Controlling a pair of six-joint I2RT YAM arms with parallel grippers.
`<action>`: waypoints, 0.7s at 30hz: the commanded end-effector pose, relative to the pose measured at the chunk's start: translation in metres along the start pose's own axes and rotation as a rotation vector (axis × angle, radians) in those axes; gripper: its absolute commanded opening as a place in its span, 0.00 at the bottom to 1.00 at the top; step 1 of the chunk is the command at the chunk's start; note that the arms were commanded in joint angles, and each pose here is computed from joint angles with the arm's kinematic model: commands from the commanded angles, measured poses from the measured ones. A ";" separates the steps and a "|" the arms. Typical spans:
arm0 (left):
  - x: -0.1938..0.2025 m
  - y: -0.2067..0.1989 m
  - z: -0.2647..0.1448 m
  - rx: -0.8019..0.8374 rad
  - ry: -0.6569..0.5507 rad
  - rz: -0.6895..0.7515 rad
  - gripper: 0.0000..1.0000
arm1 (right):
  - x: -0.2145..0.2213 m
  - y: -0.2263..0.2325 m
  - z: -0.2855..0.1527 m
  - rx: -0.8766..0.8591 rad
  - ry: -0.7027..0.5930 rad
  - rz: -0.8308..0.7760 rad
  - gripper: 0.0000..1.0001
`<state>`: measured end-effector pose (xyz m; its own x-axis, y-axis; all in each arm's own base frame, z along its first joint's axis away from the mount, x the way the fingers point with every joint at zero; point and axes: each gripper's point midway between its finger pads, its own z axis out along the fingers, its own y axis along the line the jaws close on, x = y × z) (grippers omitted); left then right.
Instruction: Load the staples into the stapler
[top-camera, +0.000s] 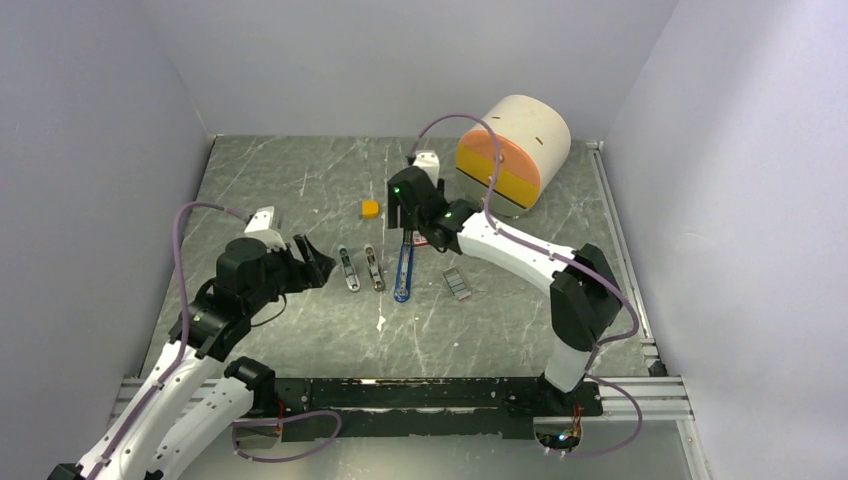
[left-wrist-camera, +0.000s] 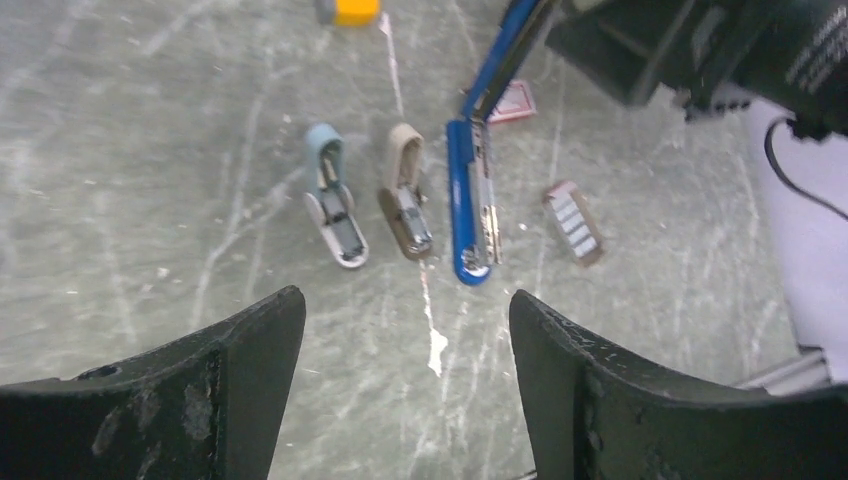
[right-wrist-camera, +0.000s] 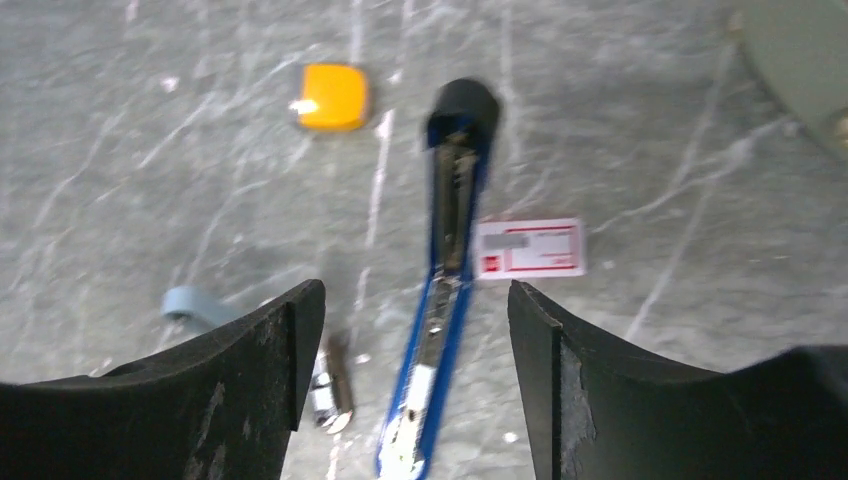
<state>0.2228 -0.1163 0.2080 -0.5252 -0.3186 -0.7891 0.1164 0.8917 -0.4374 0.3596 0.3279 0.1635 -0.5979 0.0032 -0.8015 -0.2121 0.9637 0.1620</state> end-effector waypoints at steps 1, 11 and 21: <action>0.007 -0.040 0.007 0.222 0.025 -0.058 0.81 | -0.016 -0.043 0.005 0.107 -0.014 -0.040 0.72; 0.028 -0.053 0.028 0.285 0.129 -0.109 0.96 | -0.038 -0.045 0.048 0.163 -0.020 -0.083 0.71; 0.057 -0.048 0.046 0.273 0.232 -0.158 0.83 | -0.041 -0.043 0.068 0.186 -0.012 -0.099 0.53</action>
<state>0.2281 -0.1806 0.1659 -0.7059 -0.3352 -0.6240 0.2008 0.7501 -0.6301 0.4365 0.3049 0.1477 -0.5802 -0.0841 -0.8101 -0.1324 0.9912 -0.0081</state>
